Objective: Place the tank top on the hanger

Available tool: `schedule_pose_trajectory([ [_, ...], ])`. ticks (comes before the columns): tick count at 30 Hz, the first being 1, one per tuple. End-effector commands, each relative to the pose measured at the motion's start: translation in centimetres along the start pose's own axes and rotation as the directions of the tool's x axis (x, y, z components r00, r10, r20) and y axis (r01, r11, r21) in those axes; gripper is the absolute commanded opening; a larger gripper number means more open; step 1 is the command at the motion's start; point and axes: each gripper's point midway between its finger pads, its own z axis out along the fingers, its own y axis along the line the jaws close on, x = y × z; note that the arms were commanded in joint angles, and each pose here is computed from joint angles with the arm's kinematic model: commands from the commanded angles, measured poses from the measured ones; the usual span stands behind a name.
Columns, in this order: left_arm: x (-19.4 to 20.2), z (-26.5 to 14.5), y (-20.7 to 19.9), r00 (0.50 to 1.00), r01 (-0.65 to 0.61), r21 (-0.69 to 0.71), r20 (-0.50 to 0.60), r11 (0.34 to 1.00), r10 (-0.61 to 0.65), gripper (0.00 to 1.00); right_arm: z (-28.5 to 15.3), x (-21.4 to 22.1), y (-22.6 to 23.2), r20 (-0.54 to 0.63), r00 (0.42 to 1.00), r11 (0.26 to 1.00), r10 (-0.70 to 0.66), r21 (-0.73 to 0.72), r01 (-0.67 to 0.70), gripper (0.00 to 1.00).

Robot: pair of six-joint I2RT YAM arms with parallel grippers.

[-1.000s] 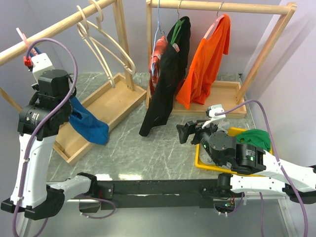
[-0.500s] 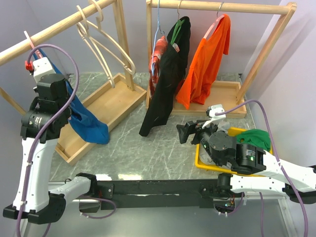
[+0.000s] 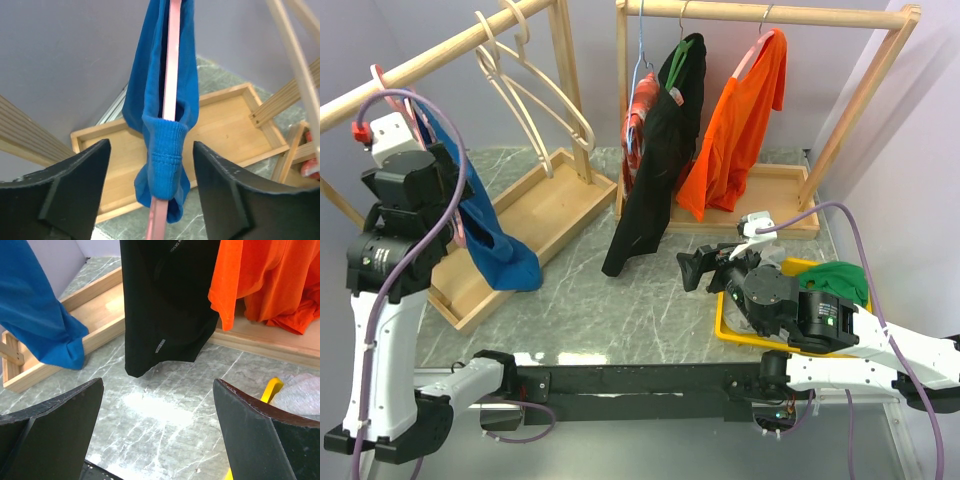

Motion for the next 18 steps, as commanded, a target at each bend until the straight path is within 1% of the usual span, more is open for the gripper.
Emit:
schedule_pose_trajectory([
  [1, -2.4, -1.7, 0.1, 0.999, 0.016, 0.052, 0.048, 0.999, -0.019, 0.80, -0.2, -0.9, 0.1, 0.021, 0.999, 0.999, 0.039, -0.005, -0.039, 0.98],
  [2, -2.8, -2.1, 0.1, 0.998, 0.024, 0.067, 0.058, 0.997, -0.027, 0.88, -0.2, -1.0, 0.1, 0.023, 0.999, 0.999, 0.043, -0.004, -0.043, 0.98],
  [4, -3.0, -2.5, -0.5, 0.998, 0.022, 0.111, 0.056, 0.994, -0.029, 0.97, -0.2, -0.9, 0.1, 0.022, 0.999, 0.999, 0.043, -0.004, -0.043, 0.98],
  [5, -3.3, -2.8, -0.7, 0.998, 0.025, 0.127, 0.062, 0.992, -0.033, 1.00, -0.2, -0.9, 0.0, 0.022, 0.999, 0.999, 0.043, -0.004, -0.043, 0.98],
  [9, -3.3, -3.2, -2.2, 0.999, 0.014, 0.210, 0.034, 0.978, -0.022, 0.99, -0.2, -1.0, -0.1, 0.027, 0.998, 0.999, 0.053, 0.000, -0.053, 0.98],
  [10, -3.7, -3.7, -2.9, 0.999, 0.024, 0.253, 0.031, 0.967, -0.033, 0.99, -0.2, -0.9, -0.1, 0.027, 0.998, 0.999, 0.055, 0.000, -0.055, 0.98],
  [13, -4.6, -4.4, -3.8, 0.998, 0.042, 0.308, 0.036, 0.950, -0.056, 0.99, -0.2, -0.9, -0.3, 0.036, 0.997, 0.998, 0.065, 0.004, -0.065, 1.00],
  [16, -5.6, -5.5, -4.6, 0.996, 0.061, 0.371, 0.043, 0.927, -0.083, 0.99, -0.3, -1.0, -0.4, 0.044, 0.996, 0.997, 0.077, 0.008, -0.077, 1.00],
  [18, -5.9, -6.5, -5.6, 0.994, 0.076, 0.437, 0.035, 0.896, -0.101, 0.99, -0.3, -0.9, -0.5, 0.044, 0.996, 0.997, 0.082, 0.006, -0.083, 1.00],
])
